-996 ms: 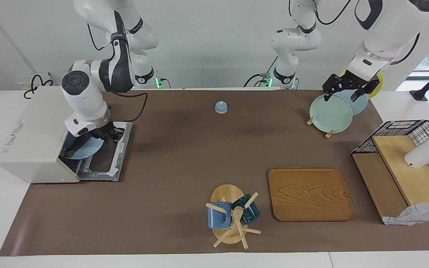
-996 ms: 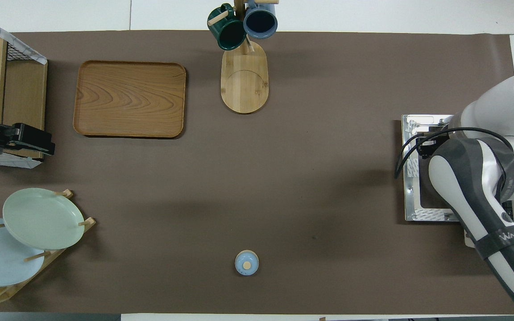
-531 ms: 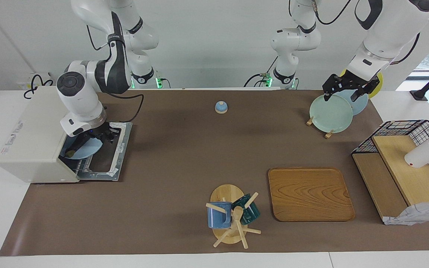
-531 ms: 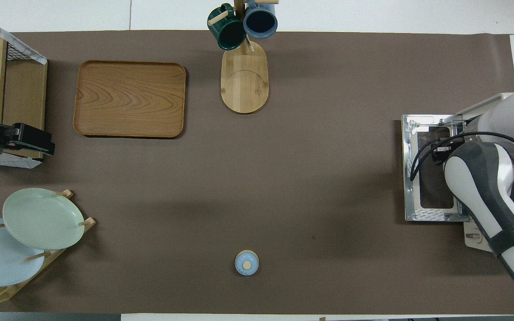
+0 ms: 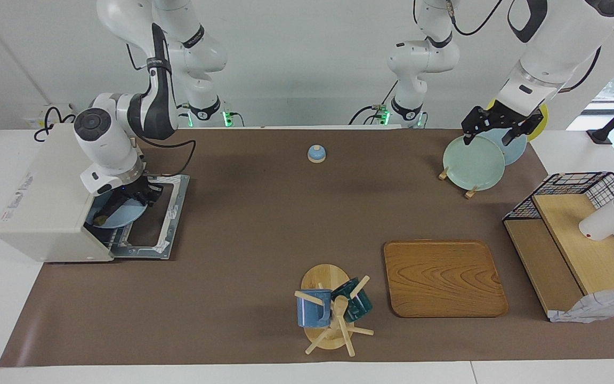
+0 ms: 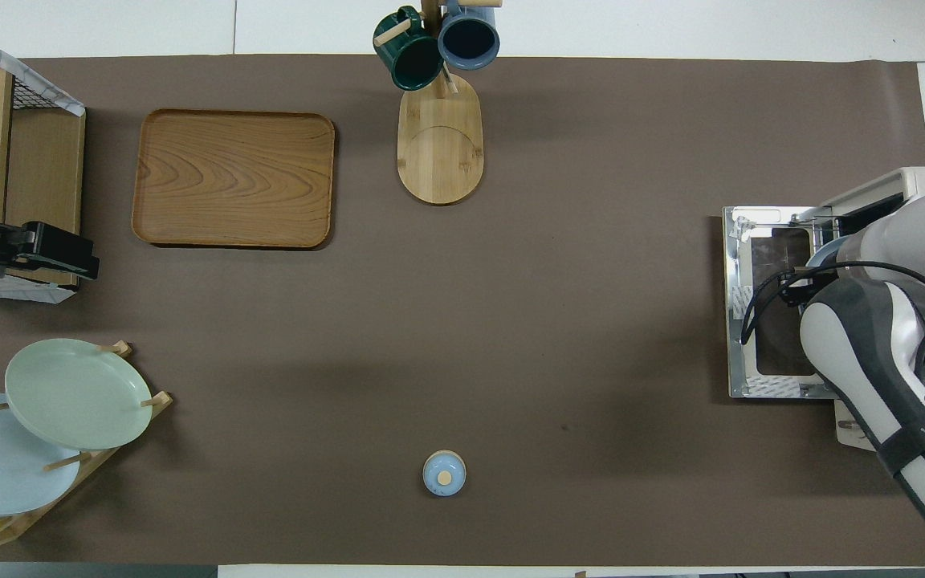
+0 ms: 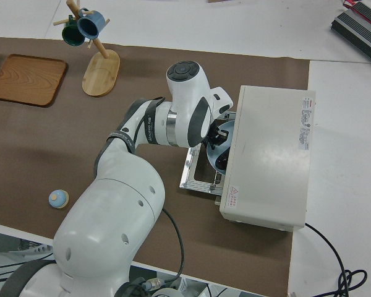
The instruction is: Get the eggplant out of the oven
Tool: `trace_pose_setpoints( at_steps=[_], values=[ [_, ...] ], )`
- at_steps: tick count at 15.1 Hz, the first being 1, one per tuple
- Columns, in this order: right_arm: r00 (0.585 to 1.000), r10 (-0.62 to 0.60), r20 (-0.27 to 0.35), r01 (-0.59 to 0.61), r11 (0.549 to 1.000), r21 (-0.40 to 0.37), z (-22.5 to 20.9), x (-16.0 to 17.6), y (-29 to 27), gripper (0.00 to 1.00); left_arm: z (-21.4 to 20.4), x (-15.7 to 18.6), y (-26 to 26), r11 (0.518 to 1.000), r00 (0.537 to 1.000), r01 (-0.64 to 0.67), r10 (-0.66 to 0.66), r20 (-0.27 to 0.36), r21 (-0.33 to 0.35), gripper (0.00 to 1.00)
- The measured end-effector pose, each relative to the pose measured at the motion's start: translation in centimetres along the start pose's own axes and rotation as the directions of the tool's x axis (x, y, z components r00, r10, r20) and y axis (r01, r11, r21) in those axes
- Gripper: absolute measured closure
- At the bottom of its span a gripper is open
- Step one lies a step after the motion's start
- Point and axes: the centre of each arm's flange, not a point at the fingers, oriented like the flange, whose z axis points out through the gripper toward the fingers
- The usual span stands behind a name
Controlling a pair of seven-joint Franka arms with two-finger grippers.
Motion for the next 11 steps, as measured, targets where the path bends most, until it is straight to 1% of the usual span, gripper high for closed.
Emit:
trace_pose_setpoints(
  at_steps=[1, 2, 3, 5, 8, 11],
  values=[
    [1.000, -0.018, -0.003, 0.018, 1.000, 0.000, 0.0, -0.1, 0.0, 0.84, 0.0, 0.0, 0.0, 1.000, 1.000, 0.000, 0.000, 0.000, 0.000, 0.00],
    [0.999, -0.032, -0.009, 0.032, 0.999, -0.004, -0.3, -0.1, -0.1, 0.92, 0.0, 0.0, 0.0, 1.000, 1.000, 0.000, 0.000, 0.000, 0.000, 0.00],
    [0.999, -0.049, -0.015, 0.049, 0.999, -0.017, -0.9, -0.2, -0.4, 0.96, 0.0, 0.0, 0.0, 1.000, 1.000, 0.000, 0.000, 0.000, 0.000, 0.00],
    [0.994, -0.110, -0.004, 0.110, 0.993, -0.046, -2.1, -0.3, -2.7, 0.96, 0.0, 0.0, 0.0, 1.000, 1.000, 0.000, 0.000, 0.000, 0.000, 0.00],
    [0.977, -0.212, 0.026, 0.213, 0.974, -0.074, -5.6, -0.2, -10.2, 0.97, 0.0, 0.0, 0.0, 1.000, 1.000, 0.000, 0.000, 0.000, 0.000, 0.00],
    [0.974, -0.224, 0.025, 0.225, 0.967, -0.116, -8.8, -1.5, -18.6, 0.97, 0.0, 0.0, 0.0, 1.000, 1.000, 0.000, 0.000, 0.000, 0.000, 0.00]
  ],
)
